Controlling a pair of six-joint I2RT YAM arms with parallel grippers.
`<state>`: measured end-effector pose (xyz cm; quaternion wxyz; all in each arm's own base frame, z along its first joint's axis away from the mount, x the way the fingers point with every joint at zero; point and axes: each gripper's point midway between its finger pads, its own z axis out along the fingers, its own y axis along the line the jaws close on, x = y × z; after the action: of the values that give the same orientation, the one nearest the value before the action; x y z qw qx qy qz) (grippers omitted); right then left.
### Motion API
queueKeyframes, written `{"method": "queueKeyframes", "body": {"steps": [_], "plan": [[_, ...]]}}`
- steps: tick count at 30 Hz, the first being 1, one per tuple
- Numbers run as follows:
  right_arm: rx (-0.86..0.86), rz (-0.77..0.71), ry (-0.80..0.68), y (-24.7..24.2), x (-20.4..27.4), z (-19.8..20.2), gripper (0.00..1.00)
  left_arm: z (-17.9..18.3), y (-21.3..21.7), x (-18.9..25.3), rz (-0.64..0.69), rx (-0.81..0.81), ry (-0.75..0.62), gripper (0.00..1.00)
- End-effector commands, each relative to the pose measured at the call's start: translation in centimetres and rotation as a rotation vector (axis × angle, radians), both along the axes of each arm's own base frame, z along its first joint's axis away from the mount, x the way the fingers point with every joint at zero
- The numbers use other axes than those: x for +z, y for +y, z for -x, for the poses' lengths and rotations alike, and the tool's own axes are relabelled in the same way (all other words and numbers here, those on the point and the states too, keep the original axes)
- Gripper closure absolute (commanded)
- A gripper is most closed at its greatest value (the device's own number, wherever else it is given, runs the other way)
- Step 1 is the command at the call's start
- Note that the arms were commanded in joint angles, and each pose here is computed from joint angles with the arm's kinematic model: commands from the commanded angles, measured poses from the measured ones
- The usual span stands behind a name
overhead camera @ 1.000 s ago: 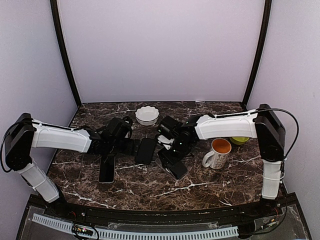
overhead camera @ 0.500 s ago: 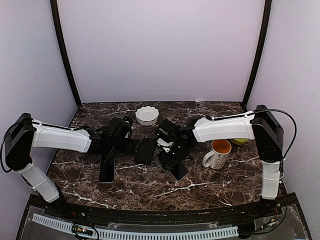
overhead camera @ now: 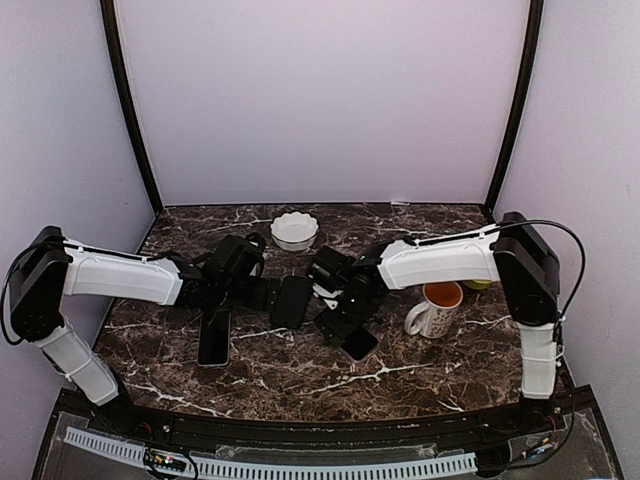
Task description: Put the phone into the phone case
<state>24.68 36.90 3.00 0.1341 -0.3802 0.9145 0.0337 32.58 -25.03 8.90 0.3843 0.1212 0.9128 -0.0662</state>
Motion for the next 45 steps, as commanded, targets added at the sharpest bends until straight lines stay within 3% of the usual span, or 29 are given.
{"method": "queueKeyframes", "body": {"steps": [1,8,13,15,24,28,35,45], "plan": [[-0.012,0.075,0.016,-1.0,-1.0,0.6,0.18,0.3,0.6,0.8,-0.007,-0.004,-0.017,0.05],[0.007,0.039,0.017,-0.4,1.4,0.6,0.08,0.4,0.2,0.6,0.0,-0.025,-0.004,0.05],[-0.001,-0.12,0.089,-0.3,4.7,0.7,0.05,1.1,-0.7,0.8,0.041,-0.069,0.022,0.05],[-0.024,-0.138,0.104,-0.9,4.5,0.6,0.13,1.4,-1.2,0.9,0.064,-0.093,0.027,0.05],[-0.118,-0.041,0.136,-3.9,-0.3,0.5,0.63,2.3,-3.5,0.9,0.071,-0.153,0.04,0.09],[-0.116,-0.046,0.177,-4.5,-1.6,1.7,0.79,2.6,-4.1,0.9,0.062,-0.165,0.04,0.1],[-0.157,0.048,0.218,-8.0,-4.6,5.2,0.83,2.5,-4.1,0.7,0.051,-0.161,0.039,0.11],[-0.168,0.303,0.136,-12.4,-6.0,6.9,0.79,2.6,-3.7,1.0,0.044,-0.156,0.032,0.11]]}}
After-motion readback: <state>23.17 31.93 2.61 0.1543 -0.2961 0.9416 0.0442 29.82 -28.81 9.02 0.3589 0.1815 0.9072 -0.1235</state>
